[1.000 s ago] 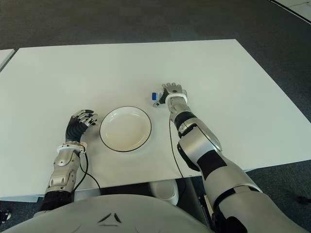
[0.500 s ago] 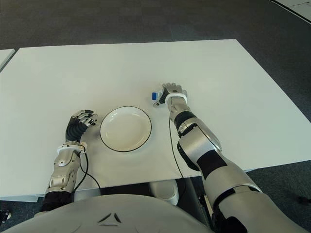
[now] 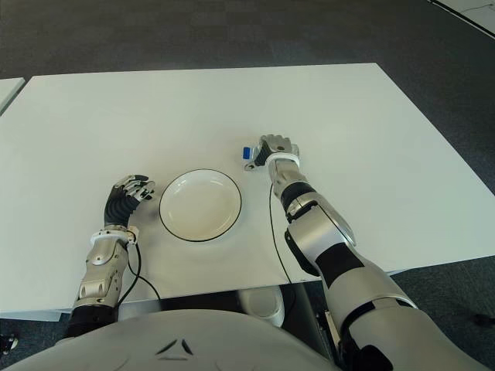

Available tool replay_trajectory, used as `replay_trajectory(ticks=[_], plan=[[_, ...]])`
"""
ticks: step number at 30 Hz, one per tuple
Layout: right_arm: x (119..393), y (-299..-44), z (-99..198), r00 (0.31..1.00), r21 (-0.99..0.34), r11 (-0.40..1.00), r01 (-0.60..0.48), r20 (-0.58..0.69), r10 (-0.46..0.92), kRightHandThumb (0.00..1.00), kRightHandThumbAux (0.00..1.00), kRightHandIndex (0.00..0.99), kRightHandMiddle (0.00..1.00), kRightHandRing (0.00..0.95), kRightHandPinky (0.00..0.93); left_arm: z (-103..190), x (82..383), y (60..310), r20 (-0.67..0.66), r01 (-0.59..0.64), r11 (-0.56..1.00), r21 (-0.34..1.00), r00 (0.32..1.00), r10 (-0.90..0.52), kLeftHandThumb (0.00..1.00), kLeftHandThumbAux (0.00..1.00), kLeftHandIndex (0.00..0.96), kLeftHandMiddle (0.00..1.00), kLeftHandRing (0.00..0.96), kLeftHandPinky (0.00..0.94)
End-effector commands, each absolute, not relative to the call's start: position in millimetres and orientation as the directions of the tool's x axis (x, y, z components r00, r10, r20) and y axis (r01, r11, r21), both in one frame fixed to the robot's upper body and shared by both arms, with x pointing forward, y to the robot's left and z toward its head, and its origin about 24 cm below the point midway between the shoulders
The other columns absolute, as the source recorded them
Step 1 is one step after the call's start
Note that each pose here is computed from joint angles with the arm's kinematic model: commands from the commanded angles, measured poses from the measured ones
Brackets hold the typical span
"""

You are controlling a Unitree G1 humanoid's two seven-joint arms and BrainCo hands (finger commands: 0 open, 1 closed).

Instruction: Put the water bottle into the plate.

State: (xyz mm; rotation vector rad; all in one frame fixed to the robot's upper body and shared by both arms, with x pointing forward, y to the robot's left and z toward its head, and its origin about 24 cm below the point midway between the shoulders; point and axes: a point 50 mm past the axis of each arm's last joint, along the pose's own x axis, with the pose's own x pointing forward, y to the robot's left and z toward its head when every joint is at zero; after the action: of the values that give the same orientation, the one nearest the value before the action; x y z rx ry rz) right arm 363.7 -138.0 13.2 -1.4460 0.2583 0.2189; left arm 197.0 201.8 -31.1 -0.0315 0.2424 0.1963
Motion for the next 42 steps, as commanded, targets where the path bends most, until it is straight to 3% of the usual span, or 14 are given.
replay_trajectory(ticks=[1, 8, 17, 42], plan=[[342, -146, -17, 0.908, -0.898, 0.198, -0.394, -0.413, -0.065, 0.708, 0.716, 0.432, 0.609, 0.620, 0.673, -59, 176, 201, -0.406, -0.225, 0.974, -0.001, 0.890, 0.205, 0.706, 0.713, 0.430, 0.553, 0.528, 0.509], [341, -146, -18, 0.919, -0.902, 0.242, -0.358, -0.386, -0.080, 0.710, 0.716, 0.440, 0.761, 0.771, 0.816, -58, 177, 201, -0.401, -0.221, 0.975, 0.000, 0.893, 0.202, 0.706, 0.713, 0.430, 0.553, 0.525, 0.507], [342, -146, -17, 0.924, -0.898, 0.293, -0.329, -0.370, -0.095, 0.709, 0.716, 0.440, 0.859, 0.852, 0.869, -59, 178, 201, -0.409, -0.229, 0.973, 0.002, 0.888, 0.210, 0.706, 0.713, 0.430, 0.553, 0.524, 0.507], [362, -134, 19, 0.991, -0.901, 0.434, -0.030, -0.083, -0.103, 0.713, 0.714, 0.442, 0.860, 0.859, 0.861, -59, 181, 200, -0.408, -0.235, 0.972, 0.002, 0.887, 0.216, 0.707, 0.714, 0.431, 0.547, 0.526, 0.512]])
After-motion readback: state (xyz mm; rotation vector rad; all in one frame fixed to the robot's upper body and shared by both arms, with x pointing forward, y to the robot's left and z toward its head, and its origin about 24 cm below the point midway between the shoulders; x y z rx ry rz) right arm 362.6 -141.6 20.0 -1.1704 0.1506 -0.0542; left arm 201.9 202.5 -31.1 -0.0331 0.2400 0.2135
